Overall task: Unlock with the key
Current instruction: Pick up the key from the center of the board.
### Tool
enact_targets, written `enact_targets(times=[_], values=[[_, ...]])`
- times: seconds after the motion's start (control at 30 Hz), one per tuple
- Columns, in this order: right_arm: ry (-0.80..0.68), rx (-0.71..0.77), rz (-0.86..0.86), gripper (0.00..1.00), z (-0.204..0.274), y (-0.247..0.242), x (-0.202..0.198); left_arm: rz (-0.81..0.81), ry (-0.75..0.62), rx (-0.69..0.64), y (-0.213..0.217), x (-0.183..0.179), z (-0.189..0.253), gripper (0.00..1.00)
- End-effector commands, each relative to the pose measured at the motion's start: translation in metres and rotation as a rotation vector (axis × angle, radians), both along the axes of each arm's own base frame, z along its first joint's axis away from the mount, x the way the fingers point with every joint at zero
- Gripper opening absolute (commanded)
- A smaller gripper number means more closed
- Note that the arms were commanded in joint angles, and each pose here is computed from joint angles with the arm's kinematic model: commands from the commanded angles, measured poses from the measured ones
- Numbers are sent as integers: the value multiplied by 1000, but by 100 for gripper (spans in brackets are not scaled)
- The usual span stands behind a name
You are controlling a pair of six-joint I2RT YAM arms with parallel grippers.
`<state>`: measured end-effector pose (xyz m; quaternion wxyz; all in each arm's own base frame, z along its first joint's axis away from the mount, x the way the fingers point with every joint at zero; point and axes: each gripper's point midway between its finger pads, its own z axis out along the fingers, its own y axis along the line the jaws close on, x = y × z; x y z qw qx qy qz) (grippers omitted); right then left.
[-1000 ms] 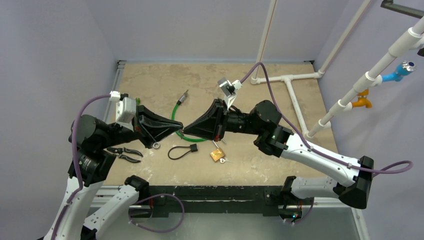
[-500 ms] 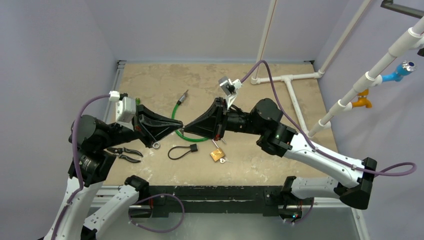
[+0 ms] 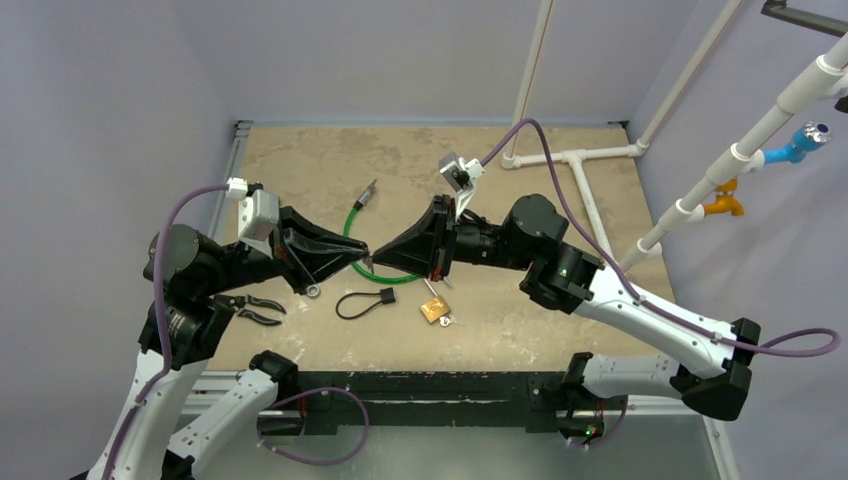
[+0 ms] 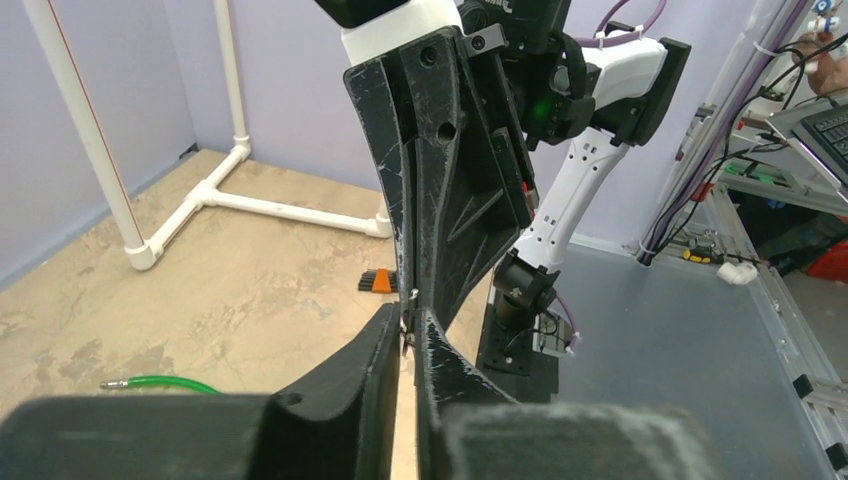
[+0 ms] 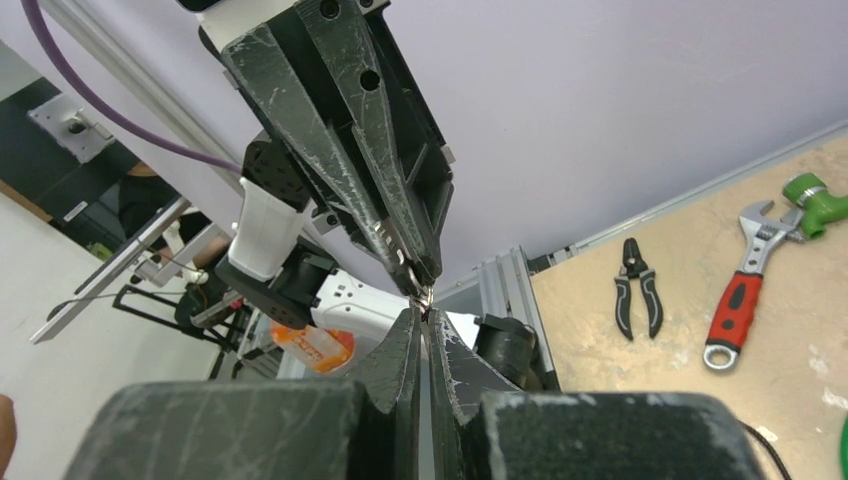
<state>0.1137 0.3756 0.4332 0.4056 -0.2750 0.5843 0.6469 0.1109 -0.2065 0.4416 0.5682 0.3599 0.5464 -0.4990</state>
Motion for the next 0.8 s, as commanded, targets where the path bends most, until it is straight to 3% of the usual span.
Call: enact_targets(times=[0.0,0.13,0.53,0.77], values=[[-36,24,-110,0,26,-16,13,-64,-22,-2,0,-17,8,13],[-47,-14,-138,0,26,-20,16,-88,-17,7,0,-21,5,26],[-100,-175,-31,0,10,-26,-3,-57,-48,97,1,-10,-22,26],[-119,-179,58,0,8,-26,-19,-118,-42,135,-3,-13,-38,39]])
